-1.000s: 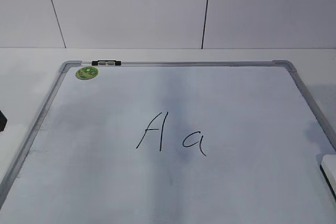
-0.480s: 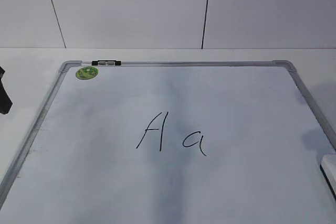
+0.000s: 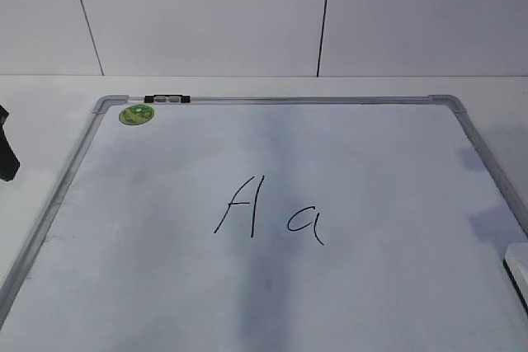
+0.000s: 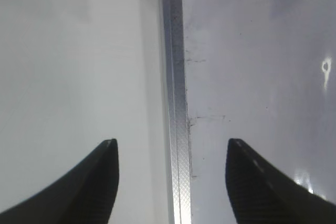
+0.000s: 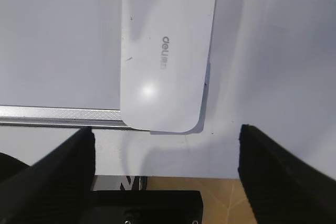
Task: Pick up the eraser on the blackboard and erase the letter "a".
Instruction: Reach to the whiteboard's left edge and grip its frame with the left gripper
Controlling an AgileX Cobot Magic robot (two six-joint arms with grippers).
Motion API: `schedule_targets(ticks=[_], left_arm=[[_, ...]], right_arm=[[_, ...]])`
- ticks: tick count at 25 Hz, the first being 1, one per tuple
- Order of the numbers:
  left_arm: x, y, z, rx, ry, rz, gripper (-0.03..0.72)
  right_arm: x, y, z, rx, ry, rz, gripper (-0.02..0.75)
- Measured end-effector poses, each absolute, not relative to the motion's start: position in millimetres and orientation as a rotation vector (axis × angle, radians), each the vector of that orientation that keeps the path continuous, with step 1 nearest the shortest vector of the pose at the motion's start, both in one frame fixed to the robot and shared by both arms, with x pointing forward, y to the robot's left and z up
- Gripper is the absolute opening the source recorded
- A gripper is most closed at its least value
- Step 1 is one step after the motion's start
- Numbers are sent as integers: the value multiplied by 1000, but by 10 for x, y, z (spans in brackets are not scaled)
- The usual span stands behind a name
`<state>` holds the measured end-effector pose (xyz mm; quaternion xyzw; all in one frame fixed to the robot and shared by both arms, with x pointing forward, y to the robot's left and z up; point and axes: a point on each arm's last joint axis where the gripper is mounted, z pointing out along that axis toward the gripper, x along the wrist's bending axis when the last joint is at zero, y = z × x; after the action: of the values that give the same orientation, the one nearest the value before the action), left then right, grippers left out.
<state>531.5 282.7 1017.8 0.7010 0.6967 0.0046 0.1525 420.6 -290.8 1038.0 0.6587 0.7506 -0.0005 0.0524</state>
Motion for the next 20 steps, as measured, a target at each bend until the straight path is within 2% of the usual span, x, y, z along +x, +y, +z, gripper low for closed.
schedule_targets(ticks=[20], left_arm=[[5379,2746,10049,2046,1991,-14,480]], right_arm=[[4453,-2874,10154,2028,2298,9,650]])
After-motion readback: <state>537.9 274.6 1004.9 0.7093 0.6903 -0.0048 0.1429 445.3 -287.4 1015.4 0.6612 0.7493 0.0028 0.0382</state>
